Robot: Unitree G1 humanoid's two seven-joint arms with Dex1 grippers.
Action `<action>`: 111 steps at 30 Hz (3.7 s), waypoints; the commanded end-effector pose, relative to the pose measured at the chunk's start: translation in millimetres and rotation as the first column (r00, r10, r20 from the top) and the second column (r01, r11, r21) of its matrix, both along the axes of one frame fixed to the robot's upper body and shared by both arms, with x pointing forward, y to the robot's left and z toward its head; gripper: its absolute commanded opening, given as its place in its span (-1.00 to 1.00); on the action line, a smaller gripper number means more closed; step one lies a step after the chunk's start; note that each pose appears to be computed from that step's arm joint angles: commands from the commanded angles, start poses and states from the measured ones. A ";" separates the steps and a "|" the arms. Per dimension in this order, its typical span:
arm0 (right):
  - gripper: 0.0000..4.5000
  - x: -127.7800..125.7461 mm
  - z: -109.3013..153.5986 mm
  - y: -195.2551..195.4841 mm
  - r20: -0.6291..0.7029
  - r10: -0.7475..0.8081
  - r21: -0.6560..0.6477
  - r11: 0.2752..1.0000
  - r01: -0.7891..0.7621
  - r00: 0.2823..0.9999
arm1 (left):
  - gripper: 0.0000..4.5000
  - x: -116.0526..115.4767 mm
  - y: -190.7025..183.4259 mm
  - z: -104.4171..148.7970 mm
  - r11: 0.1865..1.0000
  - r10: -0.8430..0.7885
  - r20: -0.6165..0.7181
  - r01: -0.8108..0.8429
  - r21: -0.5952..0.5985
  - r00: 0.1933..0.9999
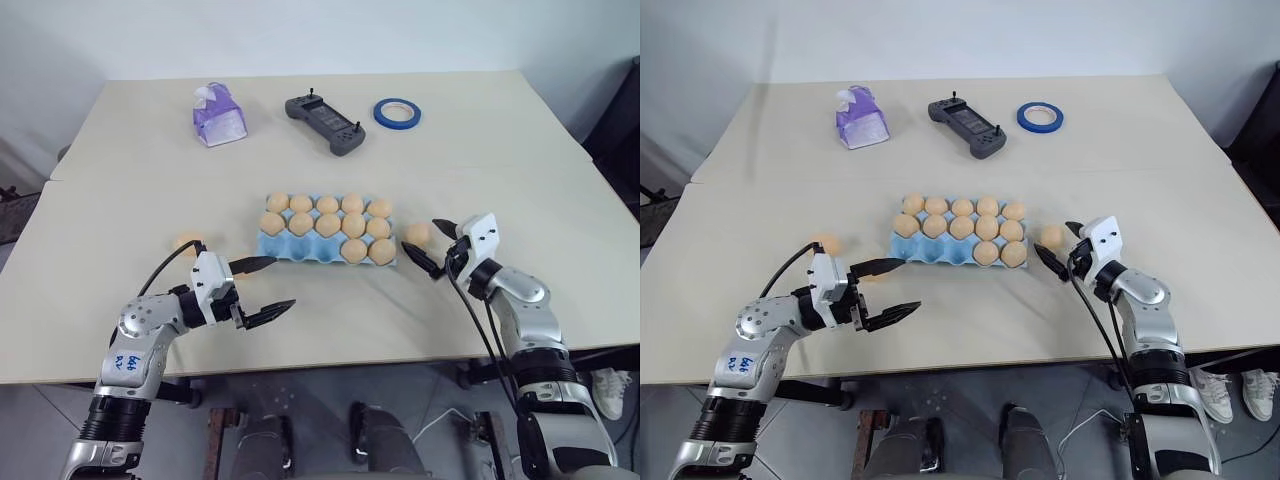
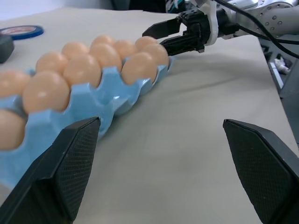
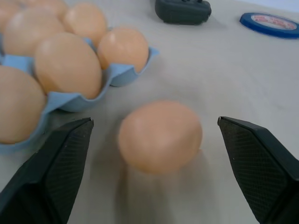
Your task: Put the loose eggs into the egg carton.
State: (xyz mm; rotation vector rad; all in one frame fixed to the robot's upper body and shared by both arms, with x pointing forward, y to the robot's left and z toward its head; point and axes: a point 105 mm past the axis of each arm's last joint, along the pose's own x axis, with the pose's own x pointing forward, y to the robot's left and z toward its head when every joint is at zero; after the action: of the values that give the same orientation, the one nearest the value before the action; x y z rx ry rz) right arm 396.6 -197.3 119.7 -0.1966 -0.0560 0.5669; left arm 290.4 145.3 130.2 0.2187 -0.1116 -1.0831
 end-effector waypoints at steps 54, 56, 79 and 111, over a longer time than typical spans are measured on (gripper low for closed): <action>0.99 -110.6 38.3 51.7 0.129 0.595 -0.104 0.804 -0.586 0.794 | 1.00 -30.2 143.4 -3.5 0.866 0.500 -0.037 -0.499 0.045 0.865; 0.99 -116.3 30.8 54.3 0.124 0.605 -0.110 0.796 -0.595 0.787 | 1.00 -33.2 149.9 -12.1 0.853 0.521 -0.057 -0.518 0.066 0.851; 0.99 -125.8 34.8 76.5 0.183 0.618 -0.088 0.785 -0.613 0.765 | 1.00 53.4 49.5 -32.8 0.920 0.383 -0.067 -0.374 0.117 0.921; 1.00 -125.2 37.4 74.6 0.205 0.522 -0.079 0.852 -0.518 0.828 | 0.62 96.0 -46.0 34.8 0.995 0.097 0.054 -0.097 0.010 0.994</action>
State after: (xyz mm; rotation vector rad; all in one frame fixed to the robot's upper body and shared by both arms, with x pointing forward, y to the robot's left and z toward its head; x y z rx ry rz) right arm 275.7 -124.8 146.2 -0.2541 -0.2780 1.0960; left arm 391.1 97.2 156.6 0.2528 -0.1006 -0.9613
